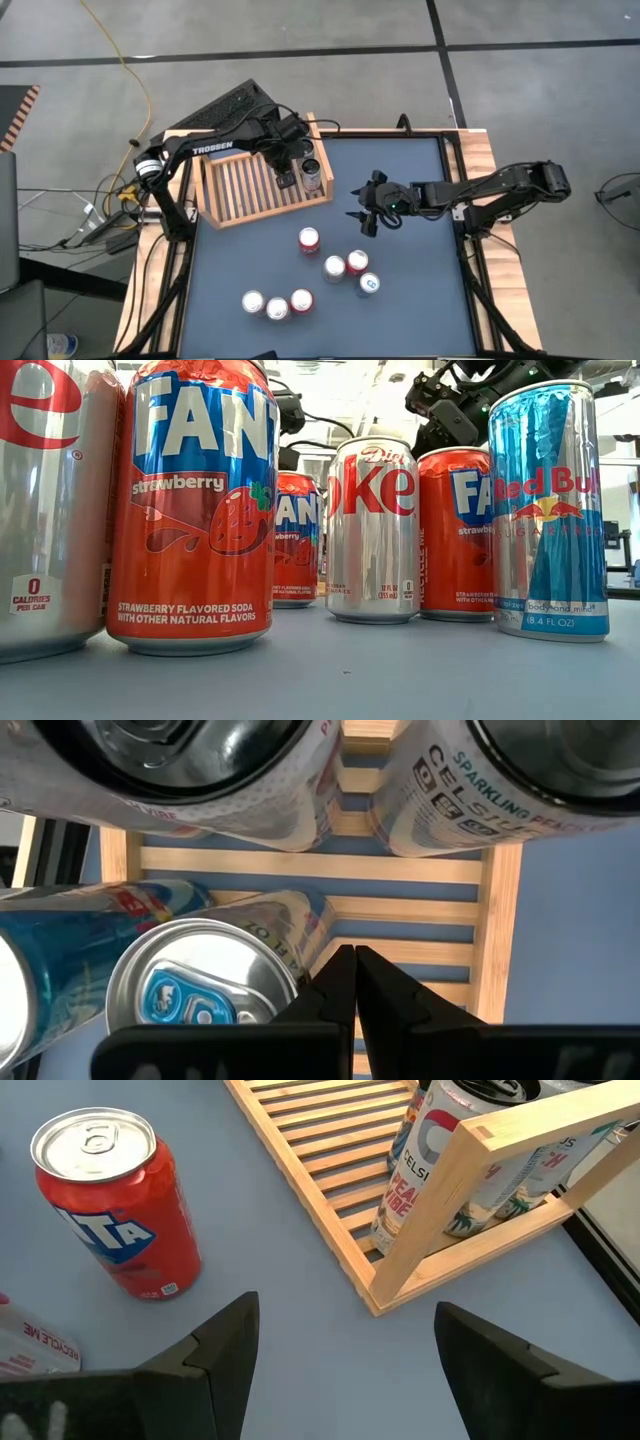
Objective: Place canned beverage on shelf
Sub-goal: Put the left blue soda can on the shelf aligned with the other blue soda can
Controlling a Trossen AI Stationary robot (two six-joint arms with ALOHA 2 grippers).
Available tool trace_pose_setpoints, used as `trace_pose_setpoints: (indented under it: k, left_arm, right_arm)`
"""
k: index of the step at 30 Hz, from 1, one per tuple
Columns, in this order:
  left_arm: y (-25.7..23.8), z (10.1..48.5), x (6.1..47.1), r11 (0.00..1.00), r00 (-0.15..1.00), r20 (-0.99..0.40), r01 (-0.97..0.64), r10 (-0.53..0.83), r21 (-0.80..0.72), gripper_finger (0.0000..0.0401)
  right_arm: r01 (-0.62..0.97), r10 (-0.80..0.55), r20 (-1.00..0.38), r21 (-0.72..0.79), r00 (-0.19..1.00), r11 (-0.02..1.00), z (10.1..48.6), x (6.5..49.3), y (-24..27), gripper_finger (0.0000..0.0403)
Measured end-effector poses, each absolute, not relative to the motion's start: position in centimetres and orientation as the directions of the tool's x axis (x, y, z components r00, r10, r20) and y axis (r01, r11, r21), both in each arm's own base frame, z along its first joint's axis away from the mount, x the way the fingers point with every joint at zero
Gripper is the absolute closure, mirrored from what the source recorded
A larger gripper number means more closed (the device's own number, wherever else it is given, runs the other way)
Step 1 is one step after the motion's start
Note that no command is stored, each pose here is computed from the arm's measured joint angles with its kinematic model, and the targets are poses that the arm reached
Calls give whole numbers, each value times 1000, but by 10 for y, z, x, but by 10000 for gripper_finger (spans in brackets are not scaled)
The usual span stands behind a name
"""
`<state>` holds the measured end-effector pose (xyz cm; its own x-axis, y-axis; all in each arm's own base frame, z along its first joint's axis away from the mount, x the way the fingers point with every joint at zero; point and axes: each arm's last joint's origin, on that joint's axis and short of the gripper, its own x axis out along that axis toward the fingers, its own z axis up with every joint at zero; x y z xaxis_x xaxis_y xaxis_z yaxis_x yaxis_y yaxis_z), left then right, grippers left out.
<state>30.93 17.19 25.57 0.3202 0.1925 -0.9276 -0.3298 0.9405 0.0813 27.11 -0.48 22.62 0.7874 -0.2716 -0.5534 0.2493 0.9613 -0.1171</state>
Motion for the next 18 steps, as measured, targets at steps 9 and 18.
trace_pose_setpoints:
  k: [9, 18]
  left_arm:
    - [174, 256, 310, 929, 307, -920, -347, 242, 129, 401]
    - [172, 256, 310, 933, 319, -925, -350, 208, 89, 401]
  right_arm:
    - [249, -272, -553, -117, 787, 961, 226, 271, -5, 127]
    - [252, -272, -553, -113, 787, 961, 226, 271, -5, 127]
